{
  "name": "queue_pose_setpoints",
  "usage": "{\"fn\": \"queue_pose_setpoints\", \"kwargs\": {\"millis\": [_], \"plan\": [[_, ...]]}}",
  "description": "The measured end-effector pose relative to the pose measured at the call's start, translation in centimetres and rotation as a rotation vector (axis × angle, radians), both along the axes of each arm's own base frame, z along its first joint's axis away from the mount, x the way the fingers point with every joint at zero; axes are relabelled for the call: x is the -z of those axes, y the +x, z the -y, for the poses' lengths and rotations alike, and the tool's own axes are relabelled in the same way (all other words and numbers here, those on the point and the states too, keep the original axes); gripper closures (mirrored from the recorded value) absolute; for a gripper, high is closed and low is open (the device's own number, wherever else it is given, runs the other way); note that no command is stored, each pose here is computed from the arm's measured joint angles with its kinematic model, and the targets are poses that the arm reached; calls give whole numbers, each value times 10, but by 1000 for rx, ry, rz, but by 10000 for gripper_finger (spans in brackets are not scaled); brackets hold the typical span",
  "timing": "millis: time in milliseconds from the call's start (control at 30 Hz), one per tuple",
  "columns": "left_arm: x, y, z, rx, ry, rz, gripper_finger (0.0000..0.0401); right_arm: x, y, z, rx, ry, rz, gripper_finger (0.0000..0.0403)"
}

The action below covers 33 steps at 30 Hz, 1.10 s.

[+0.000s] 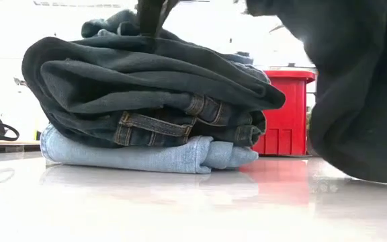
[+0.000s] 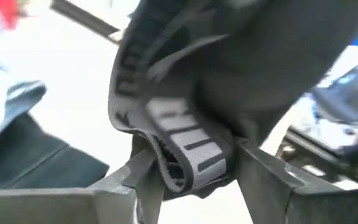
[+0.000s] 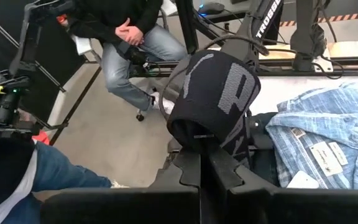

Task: Fold Laundry from Bin
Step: Fold the black underwear

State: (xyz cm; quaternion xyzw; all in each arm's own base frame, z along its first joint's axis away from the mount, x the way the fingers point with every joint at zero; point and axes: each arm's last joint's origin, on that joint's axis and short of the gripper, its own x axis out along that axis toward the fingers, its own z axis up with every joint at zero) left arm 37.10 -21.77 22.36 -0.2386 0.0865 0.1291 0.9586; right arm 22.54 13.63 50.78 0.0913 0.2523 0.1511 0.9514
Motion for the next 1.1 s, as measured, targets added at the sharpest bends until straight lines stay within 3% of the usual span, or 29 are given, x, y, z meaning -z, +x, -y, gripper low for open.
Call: {"fn": "queue_pose_setpoints", "kwargs": {"millis": [233, 400, 600, 767, 833, 933, 1100], "plan": [[-8, 7, -4, 82, 22, 50, 285, -1, -3, -1, -6, 0, 2, 378], [-8, 8, -5, 110, 28, 46, 383, 1, -4, -2, -11, -7, -10, 377], [-15, 1, 0, 201, 26, 23, 399, 18, -18, -3, -22, -110, -198, 377], [-35, -17, 1, 307, -3, -46, 400, 48, -20, -14, 56, -178, -305, 377], [-45, -22, 0, 386, -64, -47, 400, 64, -16, -17, 122, -161, -323, 378], [-60, -26, -2, 453, -123, -22, 400, 92, -5, -15, 317, -91, -339, 378], [-76, -26, -7, 463, -181, 17, 401, 135, 22, -22, 507, 152, -330, 378]]}}
